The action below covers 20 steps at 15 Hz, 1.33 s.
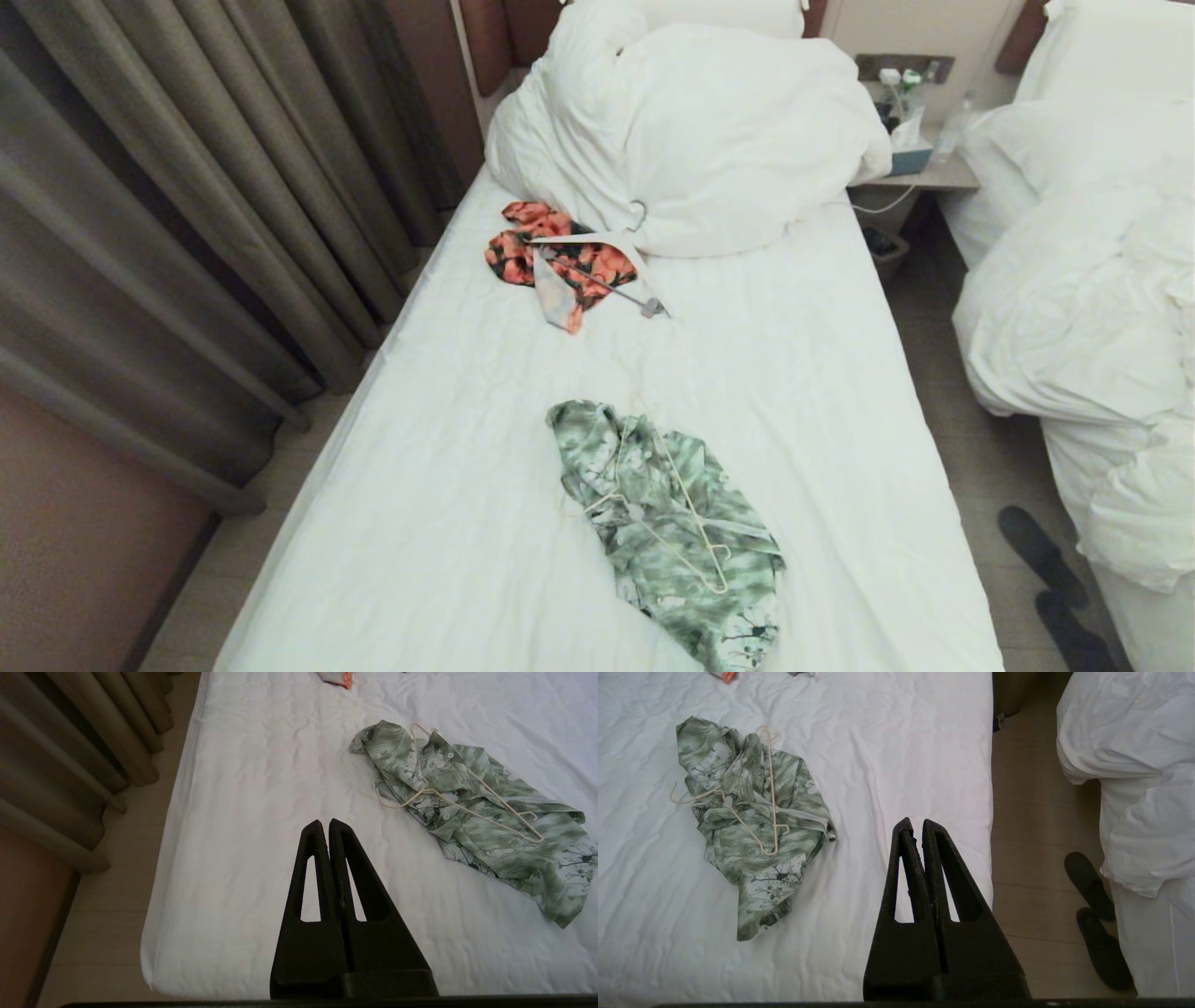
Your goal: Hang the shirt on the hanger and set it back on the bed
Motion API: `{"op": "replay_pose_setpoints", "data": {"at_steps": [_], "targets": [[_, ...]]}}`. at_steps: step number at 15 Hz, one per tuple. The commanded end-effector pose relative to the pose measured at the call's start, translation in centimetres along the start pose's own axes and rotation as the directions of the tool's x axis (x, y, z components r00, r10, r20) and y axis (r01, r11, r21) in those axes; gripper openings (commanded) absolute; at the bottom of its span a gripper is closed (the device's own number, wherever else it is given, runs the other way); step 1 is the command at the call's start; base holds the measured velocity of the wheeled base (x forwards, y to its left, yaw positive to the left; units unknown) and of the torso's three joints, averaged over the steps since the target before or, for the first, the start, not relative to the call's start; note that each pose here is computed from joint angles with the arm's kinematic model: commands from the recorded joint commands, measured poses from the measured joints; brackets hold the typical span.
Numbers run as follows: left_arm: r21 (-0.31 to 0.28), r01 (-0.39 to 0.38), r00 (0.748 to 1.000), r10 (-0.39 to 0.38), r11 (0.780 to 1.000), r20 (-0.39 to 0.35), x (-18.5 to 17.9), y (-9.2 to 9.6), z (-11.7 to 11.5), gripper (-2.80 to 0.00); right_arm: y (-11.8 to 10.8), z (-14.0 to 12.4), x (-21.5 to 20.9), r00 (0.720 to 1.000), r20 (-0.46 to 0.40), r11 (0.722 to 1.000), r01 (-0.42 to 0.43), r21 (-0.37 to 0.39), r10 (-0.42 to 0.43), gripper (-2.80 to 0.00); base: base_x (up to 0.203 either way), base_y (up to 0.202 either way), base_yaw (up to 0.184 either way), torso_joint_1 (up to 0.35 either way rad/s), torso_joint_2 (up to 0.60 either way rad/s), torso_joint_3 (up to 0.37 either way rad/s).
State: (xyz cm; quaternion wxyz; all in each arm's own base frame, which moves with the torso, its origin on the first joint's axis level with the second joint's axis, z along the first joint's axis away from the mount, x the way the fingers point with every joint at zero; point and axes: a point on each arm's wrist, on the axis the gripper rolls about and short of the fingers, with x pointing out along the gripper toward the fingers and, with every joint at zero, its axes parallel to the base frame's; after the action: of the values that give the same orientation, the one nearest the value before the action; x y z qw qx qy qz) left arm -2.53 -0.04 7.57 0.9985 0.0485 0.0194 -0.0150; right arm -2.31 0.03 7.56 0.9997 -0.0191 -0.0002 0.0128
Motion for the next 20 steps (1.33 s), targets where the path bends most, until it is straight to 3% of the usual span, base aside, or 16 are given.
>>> {"op": "replay_pose_setpoints", "data": {"at_steps": [1,20], "targets": [[-0.003,0.0,1.0,0.0,1.0,-0.006,0.04,0.0,-0.03,-2.8,0.0,0.0,0.03,1.0,-0.003,1.0,-0.001,0.0,0.001,-2.8,0.0,0.0,0.0,0.0,0.0,0.0],[-0.01,0.0,1.0,0.0,1.0,-0.004,0.04,0.0,-0.02,-2.8,0.0,0.0,0.03,1.0,-0.003,1.0,0.002,0.005,-0.002,-2.8,0.0,0.0,0.0,0.0,0.0,0.0]]}}
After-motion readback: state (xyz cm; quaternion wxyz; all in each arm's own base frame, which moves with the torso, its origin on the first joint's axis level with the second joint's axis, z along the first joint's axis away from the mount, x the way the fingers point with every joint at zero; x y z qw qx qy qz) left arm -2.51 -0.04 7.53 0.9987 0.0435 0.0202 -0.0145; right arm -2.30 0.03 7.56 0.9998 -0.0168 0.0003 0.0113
